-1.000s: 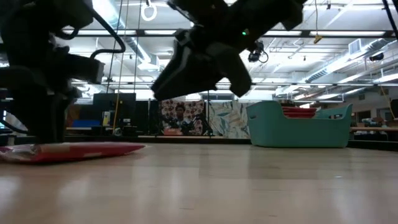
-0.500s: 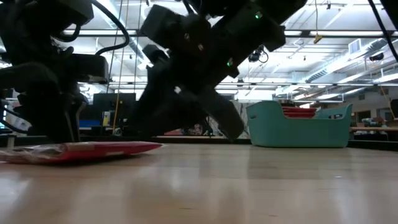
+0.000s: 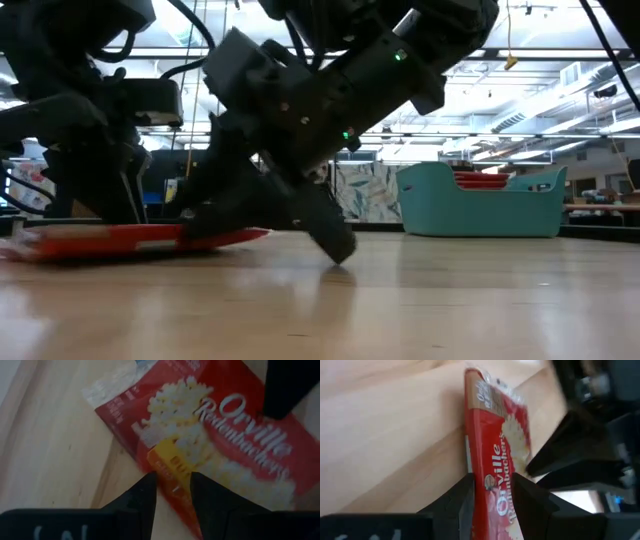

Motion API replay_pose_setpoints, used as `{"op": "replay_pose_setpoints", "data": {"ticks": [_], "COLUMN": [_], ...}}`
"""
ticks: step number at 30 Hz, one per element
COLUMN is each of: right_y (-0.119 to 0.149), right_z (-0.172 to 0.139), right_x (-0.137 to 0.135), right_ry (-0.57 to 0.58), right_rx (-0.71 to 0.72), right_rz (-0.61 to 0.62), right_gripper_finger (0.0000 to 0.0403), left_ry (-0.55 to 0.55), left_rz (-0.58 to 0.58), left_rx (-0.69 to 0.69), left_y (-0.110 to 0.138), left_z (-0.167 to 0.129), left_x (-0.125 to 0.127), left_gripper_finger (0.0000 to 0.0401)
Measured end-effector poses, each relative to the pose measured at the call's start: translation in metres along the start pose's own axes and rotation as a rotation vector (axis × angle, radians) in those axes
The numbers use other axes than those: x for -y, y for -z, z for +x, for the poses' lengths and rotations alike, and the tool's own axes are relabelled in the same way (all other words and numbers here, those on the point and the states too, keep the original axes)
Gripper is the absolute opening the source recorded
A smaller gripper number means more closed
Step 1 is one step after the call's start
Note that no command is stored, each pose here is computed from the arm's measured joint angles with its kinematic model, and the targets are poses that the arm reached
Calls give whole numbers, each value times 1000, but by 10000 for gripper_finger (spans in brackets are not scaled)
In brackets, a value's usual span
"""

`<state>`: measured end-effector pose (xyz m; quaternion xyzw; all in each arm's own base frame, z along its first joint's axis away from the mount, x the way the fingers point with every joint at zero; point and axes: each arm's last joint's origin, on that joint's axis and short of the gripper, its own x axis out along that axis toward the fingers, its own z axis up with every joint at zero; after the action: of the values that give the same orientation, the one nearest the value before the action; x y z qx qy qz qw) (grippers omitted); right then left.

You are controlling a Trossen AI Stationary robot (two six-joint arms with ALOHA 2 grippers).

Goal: Sort popcorn bags into baskets
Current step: Put the red popcorn bag into the green bin

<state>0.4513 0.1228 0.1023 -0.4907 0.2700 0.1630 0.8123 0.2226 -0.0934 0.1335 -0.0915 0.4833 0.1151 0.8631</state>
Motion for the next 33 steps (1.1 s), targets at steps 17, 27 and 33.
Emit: {"op": "replay_pose_setpoints", "data": {"ticks": [17, 27, 33], "right_y": [10, 9, 1], "right_z": [5, -18, -37], "right_x": [2, 13, 32], "right_ry": [1, -5, 15], "right_rx": [-30, -133, -118], "right_rz": [99, 79, 103], "right_gripper_finger": [9, 5, 3], "left_ry": [14, 44, 48], "left_rz": [6, 49, 51], "left_rx": [23, -36, -37], "left_y": [-2, -19, -28], "left_z": [0, -16, -23], "left_x": [2, 10, 15], "left_gripper_finger": [126, 126, 126]}}
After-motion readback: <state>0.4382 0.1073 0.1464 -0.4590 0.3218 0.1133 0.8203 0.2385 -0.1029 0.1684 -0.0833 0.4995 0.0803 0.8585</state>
